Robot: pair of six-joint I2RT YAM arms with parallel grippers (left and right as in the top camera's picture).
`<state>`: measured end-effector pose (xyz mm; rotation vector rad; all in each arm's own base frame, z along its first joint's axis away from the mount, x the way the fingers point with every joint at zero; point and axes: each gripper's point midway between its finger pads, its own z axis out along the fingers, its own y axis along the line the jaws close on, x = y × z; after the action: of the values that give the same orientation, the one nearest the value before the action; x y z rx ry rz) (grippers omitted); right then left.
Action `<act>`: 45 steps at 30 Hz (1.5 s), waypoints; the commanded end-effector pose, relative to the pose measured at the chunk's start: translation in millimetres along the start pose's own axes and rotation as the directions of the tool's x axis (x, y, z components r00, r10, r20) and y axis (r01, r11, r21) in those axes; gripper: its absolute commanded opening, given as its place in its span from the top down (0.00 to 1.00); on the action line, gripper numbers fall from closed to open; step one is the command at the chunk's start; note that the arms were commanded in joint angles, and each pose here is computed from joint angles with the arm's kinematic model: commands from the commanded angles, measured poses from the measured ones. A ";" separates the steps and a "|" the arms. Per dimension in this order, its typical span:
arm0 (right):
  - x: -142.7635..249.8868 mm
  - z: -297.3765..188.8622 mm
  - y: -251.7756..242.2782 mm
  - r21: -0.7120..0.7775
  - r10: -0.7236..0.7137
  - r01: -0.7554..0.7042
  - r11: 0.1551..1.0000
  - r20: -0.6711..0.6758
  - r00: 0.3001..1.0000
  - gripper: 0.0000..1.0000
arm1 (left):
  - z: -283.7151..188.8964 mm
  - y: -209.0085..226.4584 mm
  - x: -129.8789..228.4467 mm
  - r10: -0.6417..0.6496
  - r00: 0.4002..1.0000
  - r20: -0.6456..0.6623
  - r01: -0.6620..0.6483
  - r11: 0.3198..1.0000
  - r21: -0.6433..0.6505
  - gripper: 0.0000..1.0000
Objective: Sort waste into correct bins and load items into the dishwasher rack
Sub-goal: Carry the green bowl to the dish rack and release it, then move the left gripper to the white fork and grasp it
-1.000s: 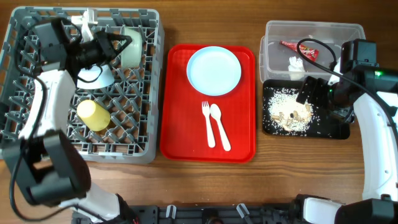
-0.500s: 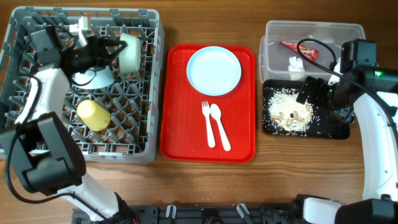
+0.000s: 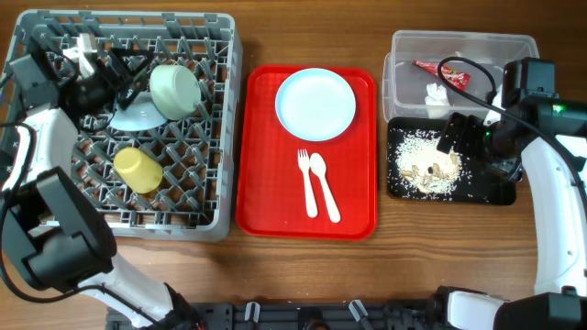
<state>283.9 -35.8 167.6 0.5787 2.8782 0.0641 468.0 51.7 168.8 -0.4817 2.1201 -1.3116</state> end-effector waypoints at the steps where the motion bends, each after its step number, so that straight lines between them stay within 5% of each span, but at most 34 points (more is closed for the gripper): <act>1: 1.0 -2.8 -2.2 0.008 -0.019 0.018 1.000 0.008 1.000 0.00 | -9.8 -3.1 -5.6 0.001 1.000 0.026 -0.001 1.000 0.001 0.00; 9: 0.8 -2.8 -2.2 0.008 -0.019 0.018 1.000 0.009 1.000 0.00 | -39.8 -76.1 -6.9 0.150 0.984 0.093 -0.153 0.988 0.023 0.00; 14: 0.8 -2.8 -2.2 0.008 -0.018 0.018 1.000 0.009 1.000 0.00 | -42.8 -85.0 15.8 0.111 0.988 0.107 -0.092 0.982 -0.166 0.00; 20: 1.0 -2.8 -1.6 0.004 -0.018 0.018 1.000 0.008 1.000 0.00 | -19.3 -77.2 93.9 0.096 0.995 -0.028 -0.097 0.858 -0.505 0.00; 25: 1.1 -2.8 -1.6 0.004 -0.018 0.018 1.000 0.007 1.000 0.00 | 17.2 -86.4 157.5 0.138 0.970 -0.202 -0.232 0.785 -0.575 0.00; 32: 1.0 -2.8 -1.6 0.004 -0.018 0.018 1.000 0.008 1.000 0.00 | 61.1 -88.7 229.2 0.136 0.959 -0.248 -0.274 0.668 -0.692 0.00; 45: 1.1 -2.8 -1.6 0.004 -0.018 0.018 1.000 0.007 1.000 0.00 | 134.0 -35.9 310.0 0.070 0.936 -0.346 -0.322 0.573 -0.754 0.00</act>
<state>283.1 -35.8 167.4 0.5800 2.8814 0.0639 318.9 -237.8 92.1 -0.3224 2.8467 -0.2961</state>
